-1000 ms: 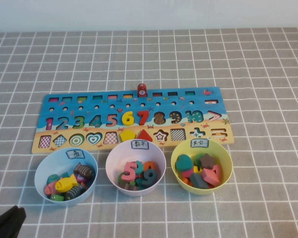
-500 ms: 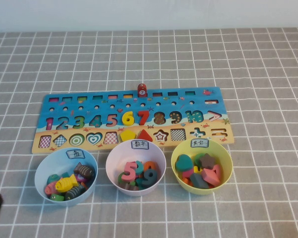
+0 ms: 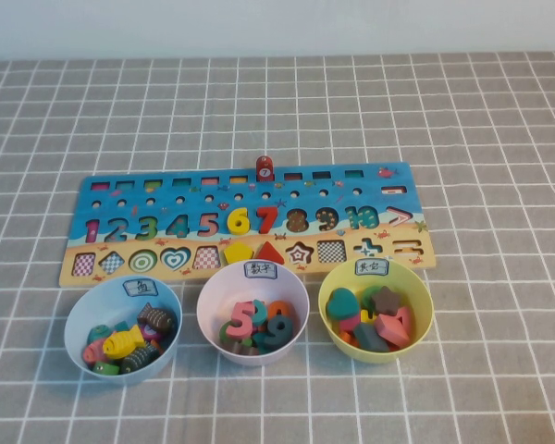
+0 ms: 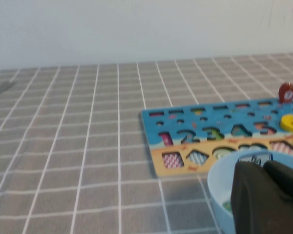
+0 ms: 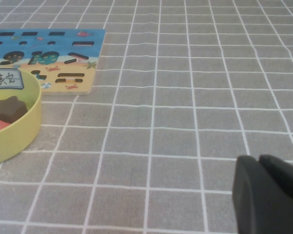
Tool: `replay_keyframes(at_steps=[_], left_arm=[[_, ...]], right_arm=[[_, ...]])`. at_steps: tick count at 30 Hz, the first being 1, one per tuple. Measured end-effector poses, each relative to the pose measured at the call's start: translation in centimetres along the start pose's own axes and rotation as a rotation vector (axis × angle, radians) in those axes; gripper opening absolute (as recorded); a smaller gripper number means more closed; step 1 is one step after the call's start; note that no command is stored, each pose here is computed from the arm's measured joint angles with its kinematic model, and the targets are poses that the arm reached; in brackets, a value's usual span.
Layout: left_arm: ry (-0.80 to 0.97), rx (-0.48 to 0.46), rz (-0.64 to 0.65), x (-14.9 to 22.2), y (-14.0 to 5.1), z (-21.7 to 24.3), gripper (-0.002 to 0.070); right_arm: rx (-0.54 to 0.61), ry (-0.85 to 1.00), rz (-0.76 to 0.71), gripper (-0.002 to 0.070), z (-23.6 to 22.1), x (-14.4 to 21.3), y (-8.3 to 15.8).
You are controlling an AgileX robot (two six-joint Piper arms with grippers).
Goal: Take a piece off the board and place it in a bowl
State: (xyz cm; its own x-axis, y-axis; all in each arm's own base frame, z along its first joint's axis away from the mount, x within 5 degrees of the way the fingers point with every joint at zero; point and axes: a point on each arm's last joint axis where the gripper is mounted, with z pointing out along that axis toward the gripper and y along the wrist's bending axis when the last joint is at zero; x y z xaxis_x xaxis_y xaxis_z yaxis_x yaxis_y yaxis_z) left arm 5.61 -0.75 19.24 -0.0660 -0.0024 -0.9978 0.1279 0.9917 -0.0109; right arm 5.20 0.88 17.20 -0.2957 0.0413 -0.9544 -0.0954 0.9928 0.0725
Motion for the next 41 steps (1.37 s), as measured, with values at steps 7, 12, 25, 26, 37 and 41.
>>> replay_keyframes(at_steps=[7, 12, 25, 26, 37, 41], left_arm=[[0.121, 0.0, 0.016, 1.1, 0.0, -0.1, 0.0004], [0.222, 0.002, 0.027, 2.0, 0.0, -0.2, 0.0004], [0.23, 0.002, 0.028, 2.1, 0.0, -0.2, 0.0004], [0.23, 0.002, 0.028, 2.1, 0.0, -0.2, 0.0004], [0.23, 0.002, 0.026, 2.1, 0.0, -0.2, 0.0003], [0.23, 0.002, 0.026, 2.1, 0.0, -0.2, 0.0004]], right_arm=[[0.0, 0.0, 0.0, -0.0018, 0.0, 0.0, 0.0], [0.0, 0.0, 0.0, -0.0018, 0.0, 0.0, 0.0], [0.0, 0.0, 0.0, -0.0018, 0.0, 0.0, 0.0], [0.0, 0.0, 0.0, -0.0018, 0.0, 0.0, 0.0], [0.0, 0.0, 0.0, -0.0018, 0.0, 0.0, 0.0], [0.0, 0.0, 0.0, -0.0018, 0.0, 0.0, 0.0]])
